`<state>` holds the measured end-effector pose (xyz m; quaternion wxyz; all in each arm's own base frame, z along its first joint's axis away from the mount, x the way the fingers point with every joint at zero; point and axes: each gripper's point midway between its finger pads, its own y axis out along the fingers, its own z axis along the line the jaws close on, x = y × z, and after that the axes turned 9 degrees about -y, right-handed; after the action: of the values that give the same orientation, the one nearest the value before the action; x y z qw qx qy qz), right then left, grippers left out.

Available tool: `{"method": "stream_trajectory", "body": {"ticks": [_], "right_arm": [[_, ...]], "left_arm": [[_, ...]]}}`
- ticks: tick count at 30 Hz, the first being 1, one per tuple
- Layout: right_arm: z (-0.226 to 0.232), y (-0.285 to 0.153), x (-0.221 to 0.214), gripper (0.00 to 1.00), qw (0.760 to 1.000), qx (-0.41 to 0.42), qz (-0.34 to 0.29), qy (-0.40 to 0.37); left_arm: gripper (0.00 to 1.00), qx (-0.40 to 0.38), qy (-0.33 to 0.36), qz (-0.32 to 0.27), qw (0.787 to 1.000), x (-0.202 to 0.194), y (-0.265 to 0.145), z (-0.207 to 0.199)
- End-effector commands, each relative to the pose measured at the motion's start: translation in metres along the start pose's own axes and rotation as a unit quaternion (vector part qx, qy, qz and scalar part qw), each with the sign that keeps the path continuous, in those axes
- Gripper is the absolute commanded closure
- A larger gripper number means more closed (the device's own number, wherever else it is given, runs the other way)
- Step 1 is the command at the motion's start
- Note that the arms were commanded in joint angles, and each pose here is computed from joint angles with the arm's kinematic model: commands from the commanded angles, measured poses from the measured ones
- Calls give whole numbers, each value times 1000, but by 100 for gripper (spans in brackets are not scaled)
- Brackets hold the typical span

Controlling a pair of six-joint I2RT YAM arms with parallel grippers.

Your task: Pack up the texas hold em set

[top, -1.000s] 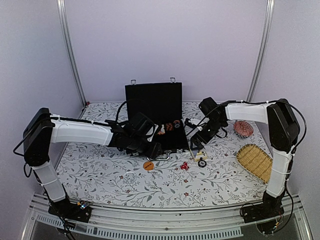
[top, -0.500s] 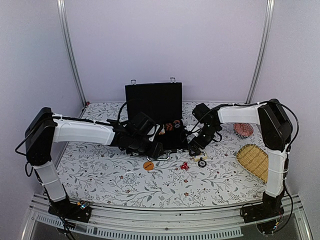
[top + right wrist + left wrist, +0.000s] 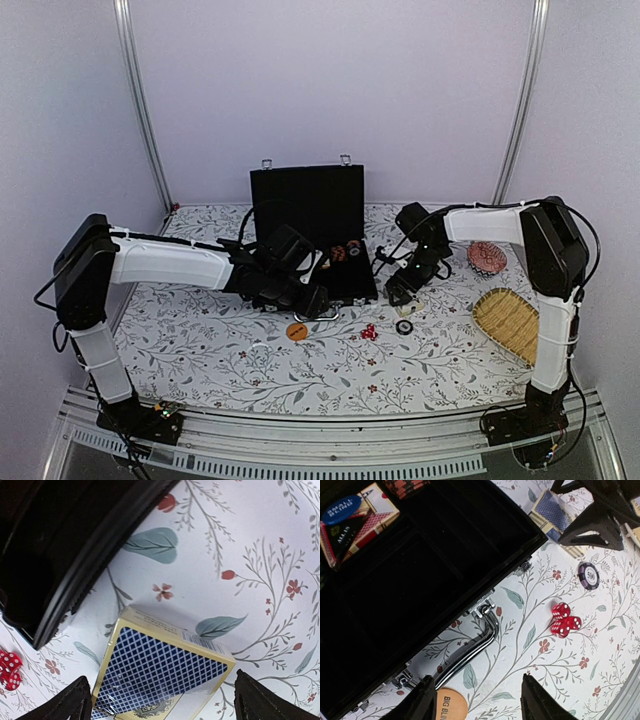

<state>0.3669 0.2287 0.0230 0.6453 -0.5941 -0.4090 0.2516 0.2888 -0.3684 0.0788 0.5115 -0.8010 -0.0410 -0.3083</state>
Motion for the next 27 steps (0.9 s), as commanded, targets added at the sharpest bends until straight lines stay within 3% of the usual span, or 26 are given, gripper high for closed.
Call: {"method": "stream_trajectory", "body": {"ticks": [1,11,27], "right_arm": [[-17,-4,-17,0,999,-19,26,9],[0,-6,-13,19,999,33,18,1],[10,14,-29,19,996,45,71,-2]], "left_arm": [[43,-9,11,-1,1000,2,2,-8],[43,-12,11,4,1000,0,4,-9],[43,-6,14,18,1000,-5,9,-7]]}}
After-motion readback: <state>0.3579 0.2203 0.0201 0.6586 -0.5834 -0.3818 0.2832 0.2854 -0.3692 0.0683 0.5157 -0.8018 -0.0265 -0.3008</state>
